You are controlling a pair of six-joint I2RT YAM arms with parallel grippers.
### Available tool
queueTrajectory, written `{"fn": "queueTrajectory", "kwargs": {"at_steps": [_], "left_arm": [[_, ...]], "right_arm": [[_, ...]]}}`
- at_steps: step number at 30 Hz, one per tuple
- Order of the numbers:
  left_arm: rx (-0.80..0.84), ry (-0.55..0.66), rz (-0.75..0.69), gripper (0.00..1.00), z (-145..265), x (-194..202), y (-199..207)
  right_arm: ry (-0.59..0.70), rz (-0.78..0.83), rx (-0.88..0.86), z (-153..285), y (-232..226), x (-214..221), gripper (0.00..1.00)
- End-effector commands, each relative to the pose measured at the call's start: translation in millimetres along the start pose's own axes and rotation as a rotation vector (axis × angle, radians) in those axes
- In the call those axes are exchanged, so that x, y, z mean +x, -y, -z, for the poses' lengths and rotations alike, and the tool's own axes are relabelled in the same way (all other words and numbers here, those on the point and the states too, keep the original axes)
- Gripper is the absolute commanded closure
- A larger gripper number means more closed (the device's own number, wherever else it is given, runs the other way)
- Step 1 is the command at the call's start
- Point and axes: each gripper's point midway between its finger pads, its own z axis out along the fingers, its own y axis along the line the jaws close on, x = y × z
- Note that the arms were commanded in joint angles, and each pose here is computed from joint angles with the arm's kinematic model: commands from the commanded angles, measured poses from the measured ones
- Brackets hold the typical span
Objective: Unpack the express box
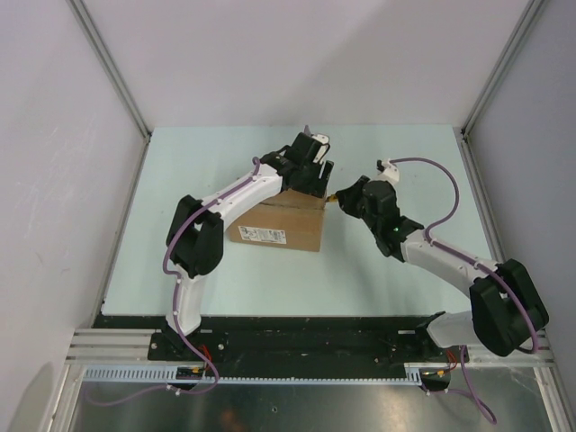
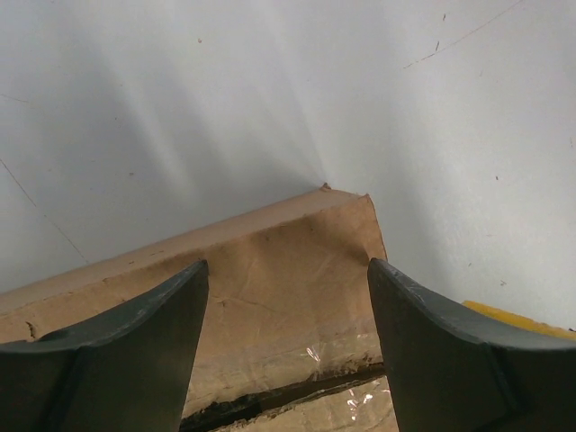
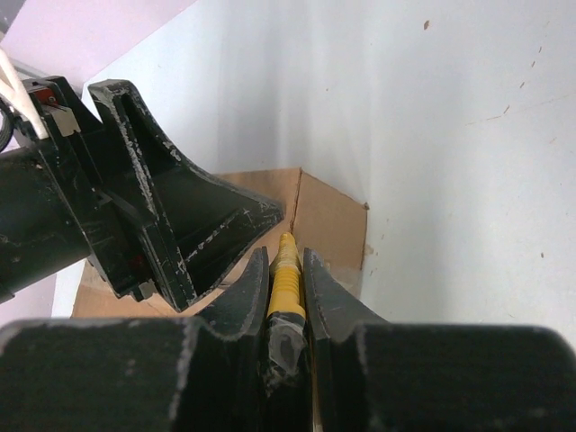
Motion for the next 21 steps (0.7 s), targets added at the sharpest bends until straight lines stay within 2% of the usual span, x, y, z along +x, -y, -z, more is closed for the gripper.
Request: {"fn": "queueTrajectory", "kwargs": {"at_steps": [1,12,17,21], "left_arm": [[-0.012,-0.145,-0.009,0.23,-17,42,-3],[-0.006,-0.156,0.037,0.24,-18,45,-1],[0.069,-0.222,0.156,0.35,-28,61,19],[0.087,-0.271,0.199,0.39,-35,75,24]], "right_arm": [[0.034,-0.031,-0.035,-5,-12,-11,1.00],[-0.023,-0.037,-0.062,-8,-16,5,1.00],[-0.083,-0.025,-0.065,4,-22,21,1.00],[-0.122,0.001,-0.030,15,-19,36,1.00]]}}
